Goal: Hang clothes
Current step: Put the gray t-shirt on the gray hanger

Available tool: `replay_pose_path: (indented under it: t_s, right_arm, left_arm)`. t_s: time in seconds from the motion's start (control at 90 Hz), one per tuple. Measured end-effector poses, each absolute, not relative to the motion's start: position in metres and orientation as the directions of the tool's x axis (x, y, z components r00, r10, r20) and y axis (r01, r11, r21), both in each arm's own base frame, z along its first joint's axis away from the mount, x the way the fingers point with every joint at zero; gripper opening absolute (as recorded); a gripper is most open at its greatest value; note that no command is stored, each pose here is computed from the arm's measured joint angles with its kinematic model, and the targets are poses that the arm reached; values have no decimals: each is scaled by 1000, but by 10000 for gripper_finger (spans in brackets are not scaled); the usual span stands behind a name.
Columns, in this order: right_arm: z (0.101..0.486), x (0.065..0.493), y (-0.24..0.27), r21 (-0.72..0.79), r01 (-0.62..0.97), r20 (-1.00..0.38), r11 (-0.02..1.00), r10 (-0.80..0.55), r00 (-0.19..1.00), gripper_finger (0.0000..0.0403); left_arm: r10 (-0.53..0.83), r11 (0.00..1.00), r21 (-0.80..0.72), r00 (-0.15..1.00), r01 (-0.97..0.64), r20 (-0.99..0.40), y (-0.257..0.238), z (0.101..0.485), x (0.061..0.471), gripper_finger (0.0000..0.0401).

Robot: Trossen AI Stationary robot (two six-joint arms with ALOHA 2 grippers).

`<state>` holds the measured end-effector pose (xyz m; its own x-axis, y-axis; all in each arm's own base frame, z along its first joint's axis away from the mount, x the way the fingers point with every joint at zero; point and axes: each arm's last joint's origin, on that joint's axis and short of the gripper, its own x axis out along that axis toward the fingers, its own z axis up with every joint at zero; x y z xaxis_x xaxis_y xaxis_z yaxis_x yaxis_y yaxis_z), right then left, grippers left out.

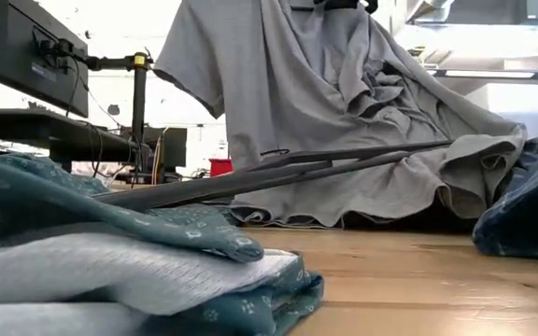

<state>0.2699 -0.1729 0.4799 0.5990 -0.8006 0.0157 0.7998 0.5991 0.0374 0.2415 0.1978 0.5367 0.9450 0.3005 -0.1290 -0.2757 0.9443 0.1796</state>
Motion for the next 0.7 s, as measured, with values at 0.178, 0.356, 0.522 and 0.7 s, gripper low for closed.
replay_pose_path:
  t_s: [0.178,0.356,0.522,0.7]
  right_arm:
    - [498,259,-170,1,808,80,589,-805,587,5]
    - [532,234,-152,-14,770,113,638,-764,635,2]
    - [547,222,-136,33,709,44,704,-710,703,1]
    - [553,224,-126,161,584,82,796,-600,795,1]
  left_arm:
    - [282,937,268,939,-224,-198,196,530,241,16]
    - [278,911,385,908,-146,-313,195,518,238,16]
    - [350,893,403,870,-199,-347,202,515,231,16]
    - [449,863,409,819,-296,-357,210,515,225,15]
